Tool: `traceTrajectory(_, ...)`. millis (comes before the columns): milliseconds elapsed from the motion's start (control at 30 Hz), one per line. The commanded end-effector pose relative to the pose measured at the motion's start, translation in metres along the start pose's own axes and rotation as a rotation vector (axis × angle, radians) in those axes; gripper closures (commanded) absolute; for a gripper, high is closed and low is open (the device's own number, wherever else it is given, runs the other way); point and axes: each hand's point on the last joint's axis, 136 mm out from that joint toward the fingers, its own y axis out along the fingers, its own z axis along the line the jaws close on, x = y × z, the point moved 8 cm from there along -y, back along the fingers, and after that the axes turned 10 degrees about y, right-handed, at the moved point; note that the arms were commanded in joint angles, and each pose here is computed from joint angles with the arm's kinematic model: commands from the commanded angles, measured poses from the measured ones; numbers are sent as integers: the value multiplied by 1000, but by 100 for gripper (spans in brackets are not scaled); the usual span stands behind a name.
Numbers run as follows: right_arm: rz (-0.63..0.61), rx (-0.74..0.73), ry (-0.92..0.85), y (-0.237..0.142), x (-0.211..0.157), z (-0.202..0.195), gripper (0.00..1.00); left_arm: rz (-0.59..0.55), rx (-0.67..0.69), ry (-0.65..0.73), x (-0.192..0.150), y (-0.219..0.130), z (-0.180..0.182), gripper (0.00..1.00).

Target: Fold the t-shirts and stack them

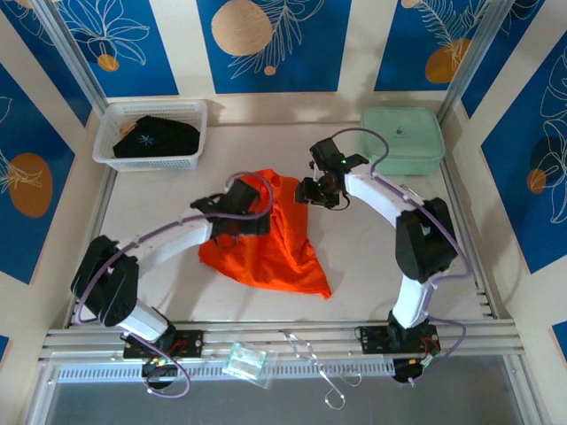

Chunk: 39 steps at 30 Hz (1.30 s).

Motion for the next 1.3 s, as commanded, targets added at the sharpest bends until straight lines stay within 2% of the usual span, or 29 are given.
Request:
traceTrajectory(0, 57, 1, -1, 23, 6, 2, 45, 65, -46, -92, -21, 15, -19, 4)
traceTrajectory(100, 87, -58, 41, 46, 8, -5, 48, 133, -14, -106, -36, 34, -23, 6)
traceTrajectory(267, 123, -146, 101, 77, 7, -20, 53, 172, 192, -104, -51, 46, 3, 11)
traceTrajectory(333, 139, -183, 122, 86, 5, -27, 63, 192, 255, -101, -53, 52, 18, 12)
traceTrajectory(433, 145, -239, 151, 90, 2, -39, 85, 223, 318, -111, -54, 62, 41, 14)
traceTrajectory(500, 135, -272, 173, 85, -1, -49, 93, 233, 347, -120, -53, 65, 54, 16)
traceTrajectory(600, 112, -321, 198, 72, -9, -67, 100, 234, 379, -118, -43, 66, 68, 17)
traceTrajectory(933, 22, -512, 250, 7, -35, -130, 100, 160, 516, 106, 42, 55, 83, 18)
traceTrajectory(1133, -37, -594, 283, -23, -31, -151, 100, 69, 588, 258, 87, 48, 82, 11)
traceTrajectory(1267, -83, -649, 282, -37, -28, -156, 100, -30, 611, 294, 102, 20, 80, 6)
